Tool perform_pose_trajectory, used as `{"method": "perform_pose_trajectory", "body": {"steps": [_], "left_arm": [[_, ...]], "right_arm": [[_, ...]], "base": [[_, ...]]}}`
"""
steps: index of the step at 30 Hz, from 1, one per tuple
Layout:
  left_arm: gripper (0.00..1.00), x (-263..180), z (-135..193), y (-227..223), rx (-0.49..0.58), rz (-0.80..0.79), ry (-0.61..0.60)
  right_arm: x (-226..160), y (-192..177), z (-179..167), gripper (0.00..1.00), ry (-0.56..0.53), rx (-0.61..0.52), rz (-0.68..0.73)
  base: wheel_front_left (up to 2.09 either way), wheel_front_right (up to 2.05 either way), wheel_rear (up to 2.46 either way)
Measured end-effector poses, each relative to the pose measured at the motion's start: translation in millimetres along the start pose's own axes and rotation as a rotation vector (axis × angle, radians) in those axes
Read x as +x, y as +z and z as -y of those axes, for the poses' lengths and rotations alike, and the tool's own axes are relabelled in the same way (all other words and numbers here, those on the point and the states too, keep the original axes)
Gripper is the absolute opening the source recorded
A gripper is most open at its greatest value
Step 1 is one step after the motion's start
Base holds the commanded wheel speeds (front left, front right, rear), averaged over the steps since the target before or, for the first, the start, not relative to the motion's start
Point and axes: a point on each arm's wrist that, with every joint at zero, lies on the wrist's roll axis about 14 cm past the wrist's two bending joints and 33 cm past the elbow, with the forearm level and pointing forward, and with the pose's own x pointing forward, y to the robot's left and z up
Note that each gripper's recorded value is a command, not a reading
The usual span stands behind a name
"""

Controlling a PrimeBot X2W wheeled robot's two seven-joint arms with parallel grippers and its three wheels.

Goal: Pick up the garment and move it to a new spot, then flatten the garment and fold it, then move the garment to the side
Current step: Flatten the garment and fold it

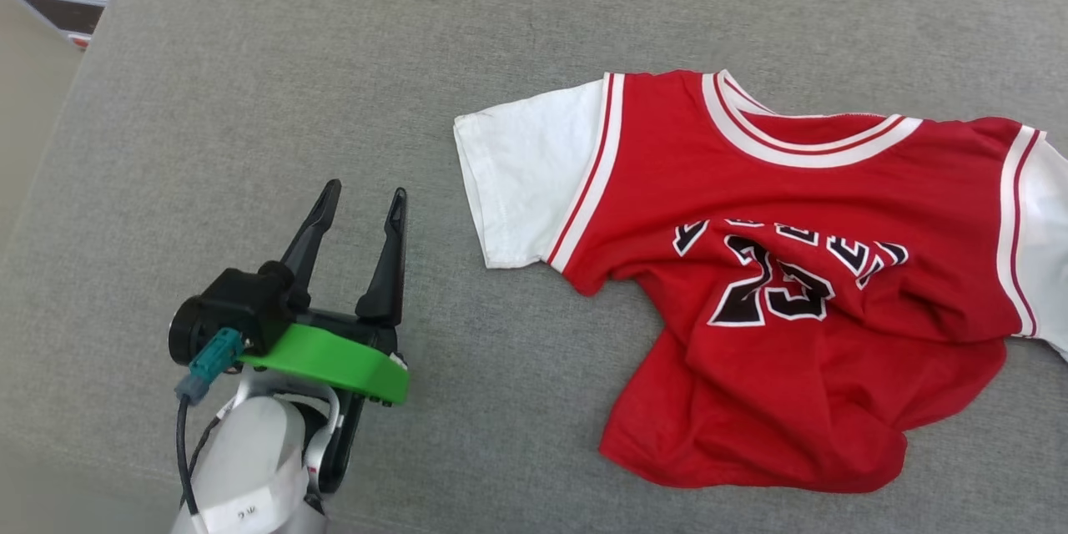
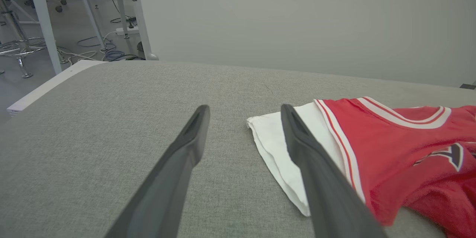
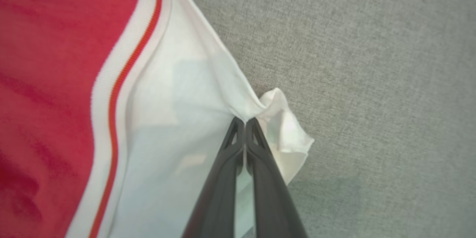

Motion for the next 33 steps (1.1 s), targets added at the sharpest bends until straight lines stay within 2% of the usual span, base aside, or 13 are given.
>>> {"method": "perform_pose_trajectory", "body": {"steps": [8, 11, 17, 25, 33], "left_arm": [[1.00, 57, 12, -1, 0.070, -0.167, -0.150], [1.00, 83, 26, -13, 0.079, -0.373, -0.236], [1.00, 106, 42, -28, 0.121, -0.645, -0.342], [1.00, 104, 36, -79, 0.223, -1.011, -0.363], [1.00, 110, 34, -111, 0.256, -1.083, -0.361]], "right_arm": [[-13, -14, 13, 0.00, -0.028, 0.012, 0.029], [-13, -14, 14, 0.00, -0.027, 0.009, 0.035], [-7, -7, 16, 0.00, -0.027, 0.005, 0.048], [3, -2, 20, 0.00, -0.028, 0.002, 0.052], [11, -2, 22, 0.00, -0.024, 0.005, 0.051]], "base": [[0.00, 0.00, 0.00], [0.00, 0.00, 0.00], [0.00, 0.00, 0.00], [0.00, 0.00, 0.00], [0.00, 0.00, 0.00]]}}
